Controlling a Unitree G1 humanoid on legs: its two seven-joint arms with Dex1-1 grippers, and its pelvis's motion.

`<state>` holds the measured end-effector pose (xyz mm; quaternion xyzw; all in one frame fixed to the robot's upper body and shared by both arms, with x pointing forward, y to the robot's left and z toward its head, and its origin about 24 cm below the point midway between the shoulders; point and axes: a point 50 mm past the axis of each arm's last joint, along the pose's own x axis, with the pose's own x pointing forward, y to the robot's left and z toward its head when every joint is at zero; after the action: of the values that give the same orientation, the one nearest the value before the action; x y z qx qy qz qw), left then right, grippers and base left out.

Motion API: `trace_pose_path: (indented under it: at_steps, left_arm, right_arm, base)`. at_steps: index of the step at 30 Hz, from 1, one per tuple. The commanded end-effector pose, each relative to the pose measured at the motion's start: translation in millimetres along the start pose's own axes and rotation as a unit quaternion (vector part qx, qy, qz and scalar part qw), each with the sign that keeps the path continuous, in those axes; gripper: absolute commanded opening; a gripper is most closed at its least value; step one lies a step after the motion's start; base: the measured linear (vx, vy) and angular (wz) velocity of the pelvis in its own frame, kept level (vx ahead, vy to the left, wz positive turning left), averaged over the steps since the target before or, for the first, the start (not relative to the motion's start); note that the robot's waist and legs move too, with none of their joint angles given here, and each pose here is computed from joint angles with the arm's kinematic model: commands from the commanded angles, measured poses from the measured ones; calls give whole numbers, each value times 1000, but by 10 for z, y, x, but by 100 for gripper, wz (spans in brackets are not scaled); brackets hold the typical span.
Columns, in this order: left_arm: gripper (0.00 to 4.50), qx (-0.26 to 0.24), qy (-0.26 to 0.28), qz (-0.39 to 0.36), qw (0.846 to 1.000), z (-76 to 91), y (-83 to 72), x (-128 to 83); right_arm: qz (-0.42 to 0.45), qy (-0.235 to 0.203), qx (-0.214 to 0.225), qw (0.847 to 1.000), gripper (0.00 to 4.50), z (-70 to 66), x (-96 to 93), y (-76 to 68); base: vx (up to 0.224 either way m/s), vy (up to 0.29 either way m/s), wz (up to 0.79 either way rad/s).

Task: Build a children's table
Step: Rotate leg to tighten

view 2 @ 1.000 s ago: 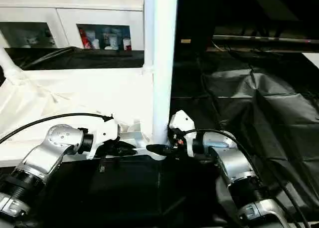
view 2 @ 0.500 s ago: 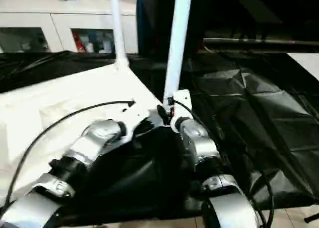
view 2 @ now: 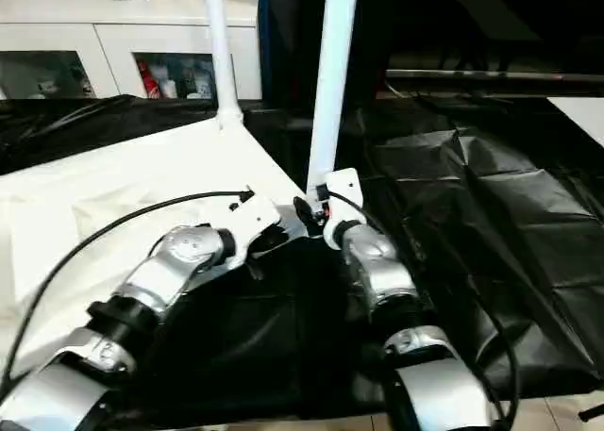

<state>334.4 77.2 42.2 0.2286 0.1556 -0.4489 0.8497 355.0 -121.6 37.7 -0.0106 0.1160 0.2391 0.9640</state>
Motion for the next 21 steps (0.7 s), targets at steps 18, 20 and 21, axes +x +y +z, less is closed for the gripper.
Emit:
trace_pose_path:
  at_steps: [18, 20, 21]
  left_arm:
    - [0, 53, -41, -220, 973, -208, -122, -475]
    - [0, 53, -42, -226, 972, -217, -135, -481]
    - [0, 52, -42, -226, 972, -223, -136, -480]
  right_arm:
    - [288, 33, -84, 953, 411, 24, -587, -25]
    - [305, 45, -93, 947, 411, -1, -599, 16]
    - [313, 49, -95, 944, 411, -12, -606, 32]
  base:
    - [0, 0, 0]
    - [0, 0, 0]
    - [0, 0, 0]
